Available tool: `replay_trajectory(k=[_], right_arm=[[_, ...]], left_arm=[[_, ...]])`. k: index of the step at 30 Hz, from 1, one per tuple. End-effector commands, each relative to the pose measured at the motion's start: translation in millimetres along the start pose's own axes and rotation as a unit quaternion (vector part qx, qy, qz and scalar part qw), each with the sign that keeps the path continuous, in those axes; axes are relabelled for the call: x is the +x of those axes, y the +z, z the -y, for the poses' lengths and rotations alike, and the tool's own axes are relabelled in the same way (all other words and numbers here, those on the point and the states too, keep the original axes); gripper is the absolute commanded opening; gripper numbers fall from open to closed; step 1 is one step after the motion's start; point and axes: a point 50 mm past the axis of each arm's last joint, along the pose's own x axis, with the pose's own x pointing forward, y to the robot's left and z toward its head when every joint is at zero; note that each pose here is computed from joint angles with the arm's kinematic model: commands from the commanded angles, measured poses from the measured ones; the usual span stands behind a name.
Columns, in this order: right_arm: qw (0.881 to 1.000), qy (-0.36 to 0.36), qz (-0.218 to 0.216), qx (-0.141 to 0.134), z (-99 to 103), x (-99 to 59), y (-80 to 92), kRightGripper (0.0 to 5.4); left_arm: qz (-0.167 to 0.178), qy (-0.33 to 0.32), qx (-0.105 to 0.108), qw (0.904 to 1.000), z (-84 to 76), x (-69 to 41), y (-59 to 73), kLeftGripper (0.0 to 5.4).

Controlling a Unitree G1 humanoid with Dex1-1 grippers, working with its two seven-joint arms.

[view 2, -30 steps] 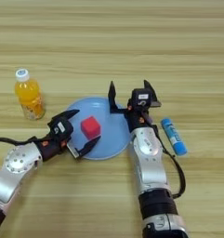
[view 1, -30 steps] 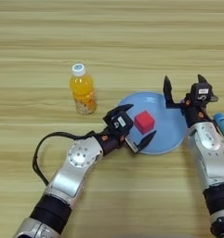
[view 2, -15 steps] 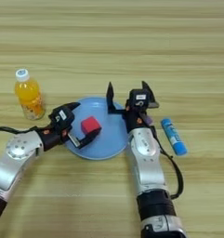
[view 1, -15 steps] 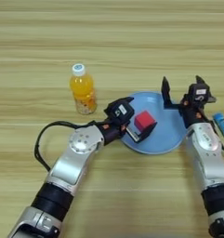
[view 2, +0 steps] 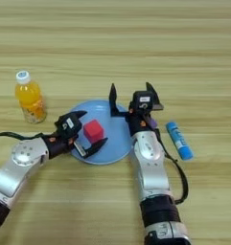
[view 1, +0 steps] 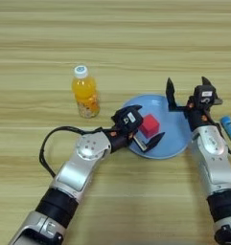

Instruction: Move the objects on the table

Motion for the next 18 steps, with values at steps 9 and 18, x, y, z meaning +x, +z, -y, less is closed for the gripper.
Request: replay_trajectory(k=[9,18], right_arm=[[1.000,-0.003,-0.004,0.002,-1.6,-0.1,0.1,5.39],[1.000,-0.004,-0.003,0.002,-1.7,-0.5,0.3,5.39]], left_arm=[[-0.011,-0.006,0.016,0.9998,-0.8,4.5,-1.8,5.40],[-0.011,-0.008,0.020,0.9997,-1.2,6.0,-0.6,5.40]])
